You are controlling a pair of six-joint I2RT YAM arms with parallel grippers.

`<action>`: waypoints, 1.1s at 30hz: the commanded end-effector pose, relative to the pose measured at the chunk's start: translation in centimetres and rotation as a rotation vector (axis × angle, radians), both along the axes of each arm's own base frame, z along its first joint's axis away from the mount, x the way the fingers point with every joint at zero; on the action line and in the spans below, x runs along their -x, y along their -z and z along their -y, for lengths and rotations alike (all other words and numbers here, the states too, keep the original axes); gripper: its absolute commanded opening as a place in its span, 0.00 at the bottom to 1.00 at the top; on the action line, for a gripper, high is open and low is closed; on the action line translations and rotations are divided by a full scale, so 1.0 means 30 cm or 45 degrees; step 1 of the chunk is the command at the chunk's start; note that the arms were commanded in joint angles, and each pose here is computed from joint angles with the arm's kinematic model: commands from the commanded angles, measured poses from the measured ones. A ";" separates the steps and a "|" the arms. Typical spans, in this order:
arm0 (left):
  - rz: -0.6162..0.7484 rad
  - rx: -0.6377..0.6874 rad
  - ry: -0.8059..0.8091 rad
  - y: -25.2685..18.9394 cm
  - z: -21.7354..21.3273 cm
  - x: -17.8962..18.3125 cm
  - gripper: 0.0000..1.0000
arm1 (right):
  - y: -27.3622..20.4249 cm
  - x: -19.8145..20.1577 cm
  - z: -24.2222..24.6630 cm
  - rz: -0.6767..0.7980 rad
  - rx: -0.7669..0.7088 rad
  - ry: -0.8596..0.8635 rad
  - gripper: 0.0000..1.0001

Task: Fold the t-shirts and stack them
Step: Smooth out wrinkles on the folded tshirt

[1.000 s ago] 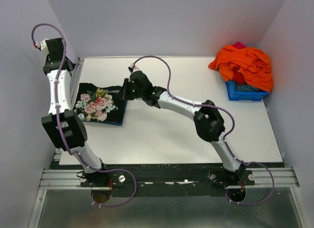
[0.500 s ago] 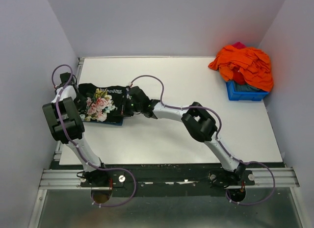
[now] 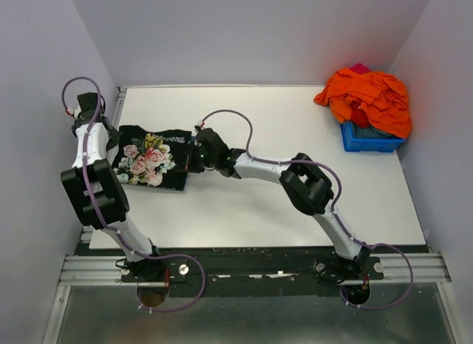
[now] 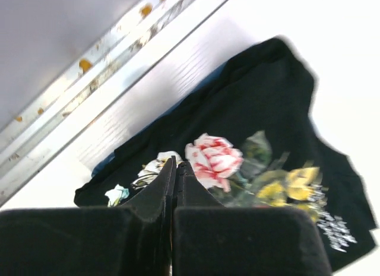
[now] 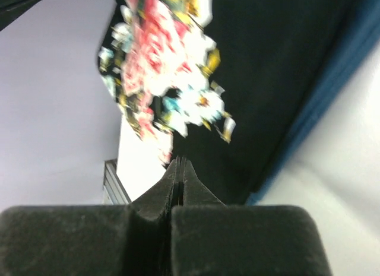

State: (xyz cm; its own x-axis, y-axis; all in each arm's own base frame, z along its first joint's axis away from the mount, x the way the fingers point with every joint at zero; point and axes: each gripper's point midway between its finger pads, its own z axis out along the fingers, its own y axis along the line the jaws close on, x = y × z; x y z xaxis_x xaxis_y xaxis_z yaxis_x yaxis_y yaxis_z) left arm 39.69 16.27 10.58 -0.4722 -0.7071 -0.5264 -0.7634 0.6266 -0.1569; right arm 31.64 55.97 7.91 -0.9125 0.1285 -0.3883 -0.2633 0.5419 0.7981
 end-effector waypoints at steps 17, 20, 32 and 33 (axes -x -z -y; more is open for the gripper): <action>0.016 0.137 0.020 0.226 0.047 -0.302 0.00 | 0.119 -0.369 -0.007 -0.086 0.047 0.437 0.01; -0.018 0.124 0.004 0.253 0.043 -0.282 0.00 | 0.145 -0.372 0.007 -0.093 0.073 0.463 0.01; 0.185 0.026 0.079 -0.113 0.087 -0.258 0.00 | -0.172 -0.387 0.102 0.287 0.111 0.405 0.01; 0.192 0.022 0.108 -0.143 0.118 -0.252 0.00 | -0.217 -0.378 0.125 0.352 0.115 0.392 0.01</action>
State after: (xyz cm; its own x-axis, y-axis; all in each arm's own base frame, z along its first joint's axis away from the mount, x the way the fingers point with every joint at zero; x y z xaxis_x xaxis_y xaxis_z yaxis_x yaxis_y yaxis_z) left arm 47.91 14.28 7.77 -0.4658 -0.7340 -0.4942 -0.7303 0.6343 -0.2536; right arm 42.54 54.14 6.20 -0.8146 0.3629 -0.4525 -0.1001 0.6805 0.7259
